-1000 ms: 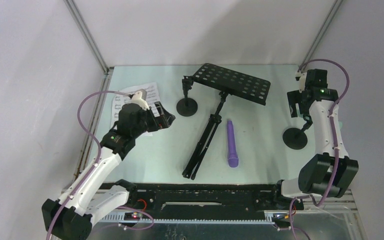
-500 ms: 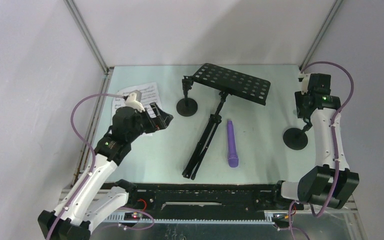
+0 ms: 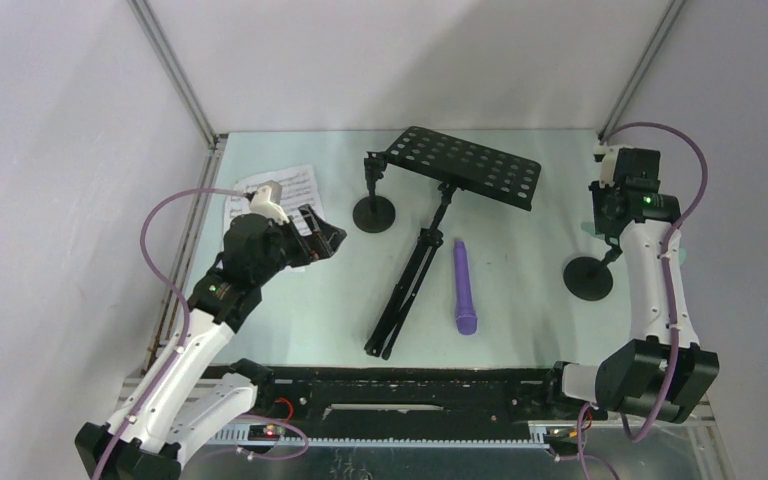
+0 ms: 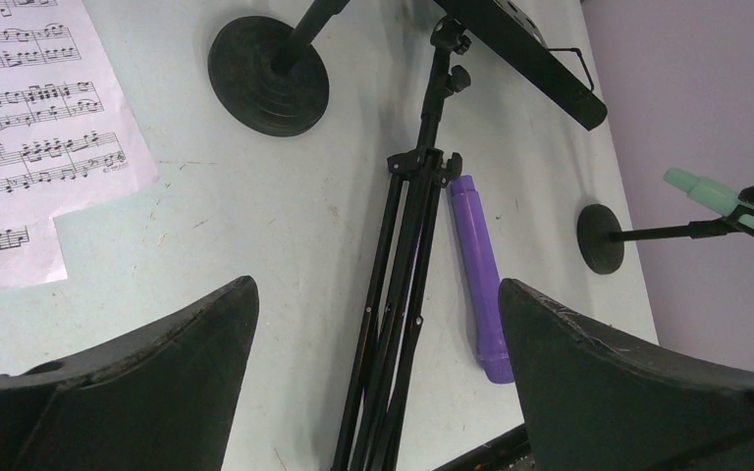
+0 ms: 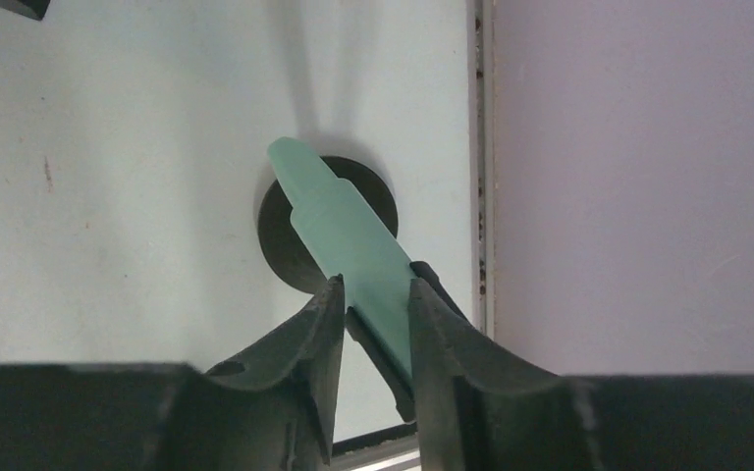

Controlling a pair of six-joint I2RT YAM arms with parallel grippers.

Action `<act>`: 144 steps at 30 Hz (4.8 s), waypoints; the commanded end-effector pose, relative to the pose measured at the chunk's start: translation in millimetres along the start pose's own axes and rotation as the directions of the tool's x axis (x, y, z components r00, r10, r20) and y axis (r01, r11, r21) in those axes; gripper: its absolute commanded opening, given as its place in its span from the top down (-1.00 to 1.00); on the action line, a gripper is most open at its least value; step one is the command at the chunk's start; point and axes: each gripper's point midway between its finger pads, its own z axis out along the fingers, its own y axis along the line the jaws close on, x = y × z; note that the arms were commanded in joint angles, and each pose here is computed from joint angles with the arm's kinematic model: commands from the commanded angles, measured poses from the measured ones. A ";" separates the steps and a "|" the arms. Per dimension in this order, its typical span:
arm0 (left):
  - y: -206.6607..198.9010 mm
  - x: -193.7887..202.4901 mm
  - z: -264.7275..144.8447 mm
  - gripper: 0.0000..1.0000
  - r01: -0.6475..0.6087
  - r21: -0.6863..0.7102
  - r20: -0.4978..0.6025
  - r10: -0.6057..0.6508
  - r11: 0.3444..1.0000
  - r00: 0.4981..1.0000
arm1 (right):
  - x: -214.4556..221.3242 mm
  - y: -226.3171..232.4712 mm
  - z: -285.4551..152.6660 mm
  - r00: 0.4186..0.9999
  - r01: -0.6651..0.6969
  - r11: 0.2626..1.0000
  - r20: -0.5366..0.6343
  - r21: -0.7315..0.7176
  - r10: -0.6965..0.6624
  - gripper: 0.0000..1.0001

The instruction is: Pack up the instrument practice props

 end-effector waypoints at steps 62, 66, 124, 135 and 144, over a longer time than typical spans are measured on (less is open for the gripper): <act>-11.5 38.7 -0.5 -1.00 -0.150 0.143 -0.156 0.172 0.978 0.973 | 55.0 42.5 36.0 0.961 0.043 0.991 -0.267 -0.129 -0.076 1.00; -11.0 37.7 0.4 -1.00 -0.147 0.139 -0.155 0.168 0.979 0.973 | 53.3 89.3 31.8 0.920 0.043 0.941 -0.355 -0.335 -0.168 1.00; 16.3 27.0 0.2 -1.00 -0.161 0.013 -0.116 0.161 0.987 0.980 | -90.9 140.6 26.7 0.973 0.148 0.927 -0.120 -0.345 -0.199 -0.79; 19.9 27.5 1.1 -1.00 -0.171 0.006 -0.128 0.171 0.985 0.977 | -28.3 110.6 5.4 0.913 0.178 0.944 -0.311 -0.277 -0.264 -0.82; 19.1 27.8 0.8 -1.00 -0.168 0.010 -0.129 0.168 0.986 0.977 | -21.7 113.1 -0.2 0.914 0.157 0.938 -0.315 -0.311 -0.257 -0.22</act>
